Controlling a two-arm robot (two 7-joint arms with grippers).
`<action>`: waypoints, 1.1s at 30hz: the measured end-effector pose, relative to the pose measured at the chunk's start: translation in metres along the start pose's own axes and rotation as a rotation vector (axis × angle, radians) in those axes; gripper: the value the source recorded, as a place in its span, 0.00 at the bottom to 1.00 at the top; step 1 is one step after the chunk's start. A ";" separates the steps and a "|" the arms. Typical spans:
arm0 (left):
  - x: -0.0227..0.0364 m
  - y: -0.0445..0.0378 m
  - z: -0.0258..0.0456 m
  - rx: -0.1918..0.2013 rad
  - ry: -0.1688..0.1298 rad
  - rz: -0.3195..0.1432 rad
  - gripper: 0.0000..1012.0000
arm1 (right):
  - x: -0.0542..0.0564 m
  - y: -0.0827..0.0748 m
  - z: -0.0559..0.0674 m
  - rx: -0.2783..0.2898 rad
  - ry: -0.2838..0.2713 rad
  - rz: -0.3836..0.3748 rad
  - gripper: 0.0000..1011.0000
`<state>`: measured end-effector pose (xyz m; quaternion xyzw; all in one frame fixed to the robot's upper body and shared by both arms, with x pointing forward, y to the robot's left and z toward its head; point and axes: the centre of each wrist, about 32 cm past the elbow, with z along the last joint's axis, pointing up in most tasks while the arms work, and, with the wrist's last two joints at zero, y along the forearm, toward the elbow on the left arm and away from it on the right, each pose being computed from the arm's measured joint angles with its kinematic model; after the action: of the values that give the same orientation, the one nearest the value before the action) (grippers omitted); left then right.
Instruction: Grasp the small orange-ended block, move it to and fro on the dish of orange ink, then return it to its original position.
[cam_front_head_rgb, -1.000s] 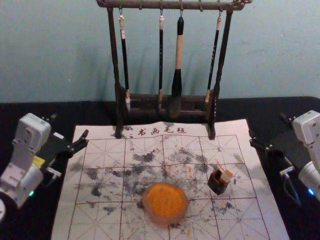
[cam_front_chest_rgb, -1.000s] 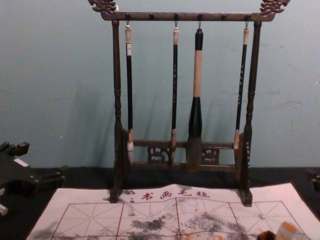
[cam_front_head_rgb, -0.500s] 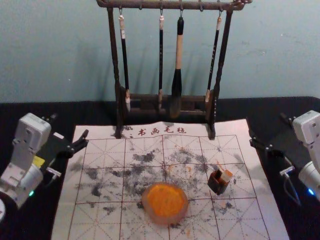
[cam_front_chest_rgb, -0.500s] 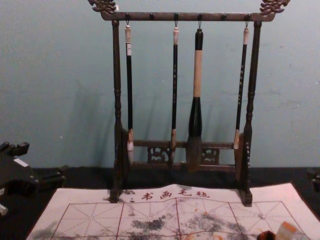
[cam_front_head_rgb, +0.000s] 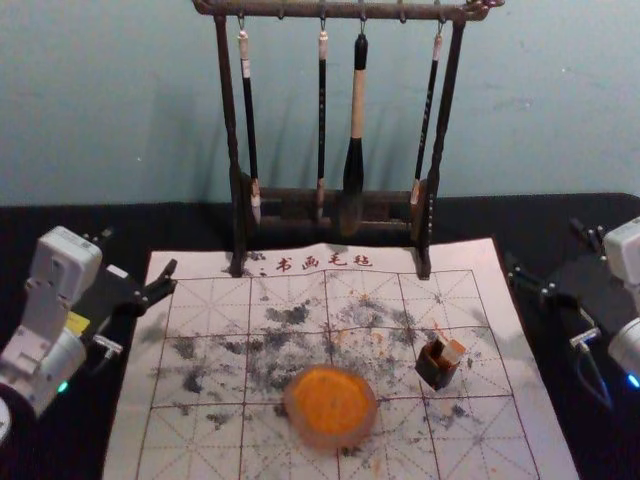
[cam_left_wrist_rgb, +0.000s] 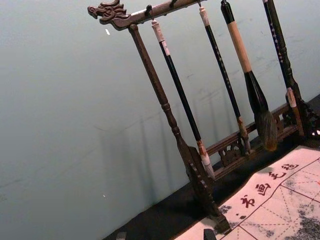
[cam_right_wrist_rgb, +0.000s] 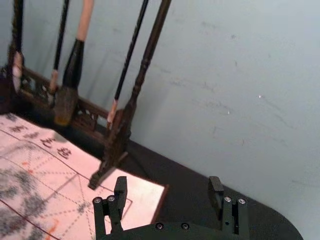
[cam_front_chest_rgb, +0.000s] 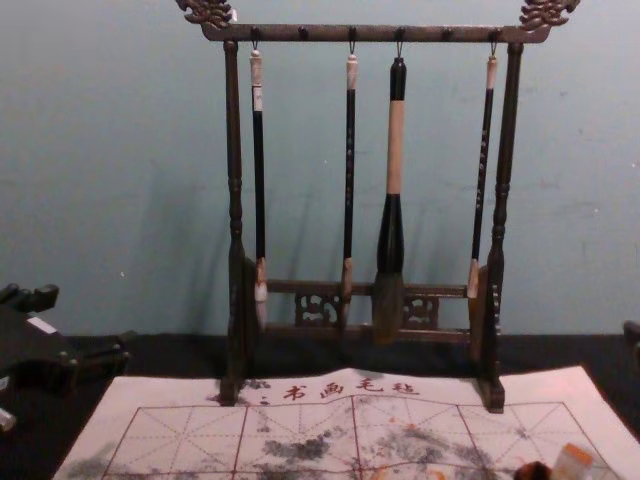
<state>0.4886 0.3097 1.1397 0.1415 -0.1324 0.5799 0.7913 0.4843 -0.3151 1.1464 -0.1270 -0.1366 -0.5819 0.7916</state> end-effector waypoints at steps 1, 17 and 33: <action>0.0000 0.0000 0.0000 0.000 0.000 0.000 0.99 | 0.002 -0.003 0.002 0.013 0.008 0.007 0.99; 0.0000 0.0000 0.0000 0.000 0.000 0.000 0.99 | 0.008 -0.041 0.017 0.129 0.103 0.199 0.99; 0.0000 0.0000 0.0000 0.000 0.000 0.000 0.99 | -0.019 -0.060 0.007 0.068 0.136 0.398 0.99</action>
<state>0.4886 0.3097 1.1398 0.1415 -0.1325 0.5799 0.7913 0.4216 -0.3132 1.1483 -0.0851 -0.0748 -0.4162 0.9022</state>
